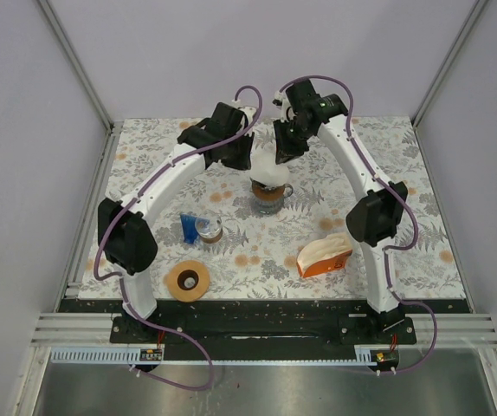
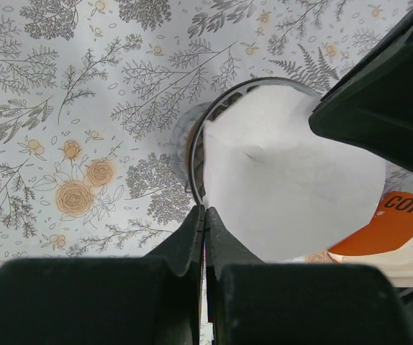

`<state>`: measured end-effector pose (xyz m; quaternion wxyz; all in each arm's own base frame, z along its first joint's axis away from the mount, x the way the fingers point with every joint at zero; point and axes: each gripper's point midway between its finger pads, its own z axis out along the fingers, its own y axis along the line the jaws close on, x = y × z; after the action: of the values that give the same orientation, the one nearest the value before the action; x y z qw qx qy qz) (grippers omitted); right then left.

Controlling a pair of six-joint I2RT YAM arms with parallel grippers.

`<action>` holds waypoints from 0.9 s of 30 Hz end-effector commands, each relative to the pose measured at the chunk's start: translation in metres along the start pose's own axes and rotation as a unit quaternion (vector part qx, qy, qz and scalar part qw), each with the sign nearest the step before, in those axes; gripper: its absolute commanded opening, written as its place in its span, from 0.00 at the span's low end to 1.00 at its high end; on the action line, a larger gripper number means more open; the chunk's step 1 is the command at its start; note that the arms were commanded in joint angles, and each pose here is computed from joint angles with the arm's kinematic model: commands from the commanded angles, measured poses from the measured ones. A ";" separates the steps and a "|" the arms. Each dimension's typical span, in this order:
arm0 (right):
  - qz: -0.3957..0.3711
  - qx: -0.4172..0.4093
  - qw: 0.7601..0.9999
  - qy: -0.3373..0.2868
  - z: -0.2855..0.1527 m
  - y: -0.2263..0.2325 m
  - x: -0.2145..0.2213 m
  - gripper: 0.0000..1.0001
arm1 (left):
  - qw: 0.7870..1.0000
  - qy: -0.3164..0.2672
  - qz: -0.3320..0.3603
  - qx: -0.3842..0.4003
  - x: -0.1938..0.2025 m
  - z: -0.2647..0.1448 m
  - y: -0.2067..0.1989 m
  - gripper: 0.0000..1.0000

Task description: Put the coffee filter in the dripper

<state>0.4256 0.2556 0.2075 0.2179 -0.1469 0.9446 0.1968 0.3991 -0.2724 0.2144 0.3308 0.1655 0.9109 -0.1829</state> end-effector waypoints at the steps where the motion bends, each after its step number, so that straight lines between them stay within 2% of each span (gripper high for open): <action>1: -0.004 0.020 1.000 -0.004 0.002 -0.012 -0.004 0.29 | 1.000 -0.007 0.008 -0.013 -0.006 0.005 0.007 0.00; 10: -0.033 0.031 0.996 -0.077 -0.032 -0.007 -0.032 0.52 | 1.000 -0.015 0.008 -0.008 -0.013 0.004 0.004 0.00; 14: -0.045 0.033 0.992 -0.112 -0.049 -0.001 -0.042 0.56 | 1.000 -0.015 0.006 -0.005 -0.014 0.005 0.003 0.00; 19: -0.085 0.013 0.982 -0.167 -0.055 0.026 -0.044 0.56 | 1.000 -0.016 0.006 -0.005 -0.014 0.005 0.004 0.00; 21: -0.085 -0.009 0.981 -0.173 -0.051 0.033 -0.038 0.49 | 1.000 -0.017 0.007 -0.005 -0.015 0.005 0.003 0.00; 24: -0.066 -0.032 0.986 -0.148 -0.030 0.035 -0.021 0.23 | 1.000 -0.018 0.004 -0.005 -0.015 0.005 0.004 0.00; 27: -0.047 -0.053 0.992 -0.102 -0.005 0.035 -0.002 0.08 | 1.000 -0.020 0.002 -0.003 -0.017 0.005 0.003 0.00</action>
<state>0.4111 0.2658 0.2392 0.3298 -0.1830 0.9024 0.2082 0.4027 -0.2723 0.1996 0.3175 0.1677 0.9168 -0.1749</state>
